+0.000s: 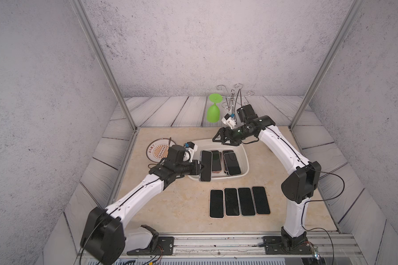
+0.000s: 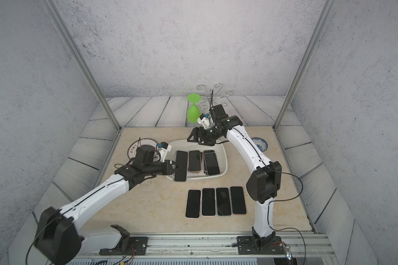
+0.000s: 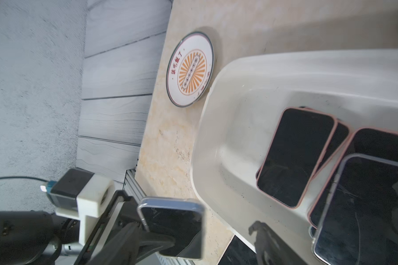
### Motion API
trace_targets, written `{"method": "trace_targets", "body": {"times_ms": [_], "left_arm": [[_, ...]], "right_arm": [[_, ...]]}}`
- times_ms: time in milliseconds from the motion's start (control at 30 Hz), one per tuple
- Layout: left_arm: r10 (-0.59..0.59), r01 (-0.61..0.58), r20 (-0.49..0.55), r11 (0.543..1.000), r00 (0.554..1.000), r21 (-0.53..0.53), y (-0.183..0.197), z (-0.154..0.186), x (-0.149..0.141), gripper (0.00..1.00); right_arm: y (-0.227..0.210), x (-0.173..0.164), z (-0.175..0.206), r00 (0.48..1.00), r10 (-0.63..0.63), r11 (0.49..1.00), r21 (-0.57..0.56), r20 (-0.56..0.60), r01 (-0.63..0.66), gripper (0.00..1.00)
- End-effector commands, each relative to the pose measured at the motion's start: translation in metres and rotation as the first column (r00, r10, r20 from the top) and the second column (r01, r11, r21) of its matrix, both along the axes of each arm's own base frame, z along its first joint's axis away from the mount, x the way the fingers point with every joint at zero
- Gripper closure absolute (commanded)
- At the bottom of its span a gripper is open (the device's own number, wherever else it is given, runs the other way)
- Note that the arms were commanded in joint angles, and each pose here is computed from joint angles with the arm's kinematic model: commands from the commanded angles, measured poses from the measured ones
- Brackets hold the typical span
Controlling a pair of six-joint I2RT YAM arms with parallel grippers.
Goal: Take the phone out of the storage box
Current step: Place the phone at the center of the board.
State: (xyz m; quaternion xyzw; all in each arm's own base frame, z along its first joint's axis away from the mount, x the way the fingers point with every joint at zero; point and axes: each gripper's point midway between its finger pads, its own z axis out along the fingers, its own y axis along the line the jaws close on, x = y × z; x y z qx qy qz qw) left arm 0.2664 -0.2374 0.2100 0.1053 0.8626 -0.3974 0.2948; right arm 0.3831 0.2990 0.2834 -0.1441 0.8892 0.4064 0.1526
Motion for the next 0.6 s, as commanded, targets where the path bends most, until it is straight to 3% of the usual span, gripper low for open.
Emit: {"method": "trace_targets", "body": {"times_ms": [0,100,200,367,567], "left_arm": [[0.037,-0.033,-0.093,0.999,0.995,0.042,0.025,-0.021,-0.045,1.0],[0.071,-0.067,-0.125,0.997,0.99,0.034,0.033,-0.036,-0.076,1.0],[0.109,-0.096,-0.147,0.991,0.983,0.095,0.04,-0.063,-0.092,1.0],[0.126,-0.108,-0.166,0.988,0.978,0.11,0.036,-0.099,-0.093,1.0],[0.063,-0.05,-0.182,0.996,0.981,0.075,0.016,-0.123,-0.088,1.0]], "right_arm": [[-0.009,-0.023,0.014,0.999,0.044,0.999,-0.002,0.024,-0.044,0.17],[-0.014,-0.031,0.008,0.999,0.046,0.999,-0.006,0.022,-0.046,0.17],[-0.018,-0.036,-0.002,0.999,0.046,0.998,-0.031,0.012,-0.046,0.17],[-0.021,-0.04,-0.003,0.999,0.049,0.998,-0.041,0.005,-0.049,0.17],[-0.026,-0.043,0.001,0.998,0.052,0.997,-0.061,0.021,-0.051,0.17]]}}
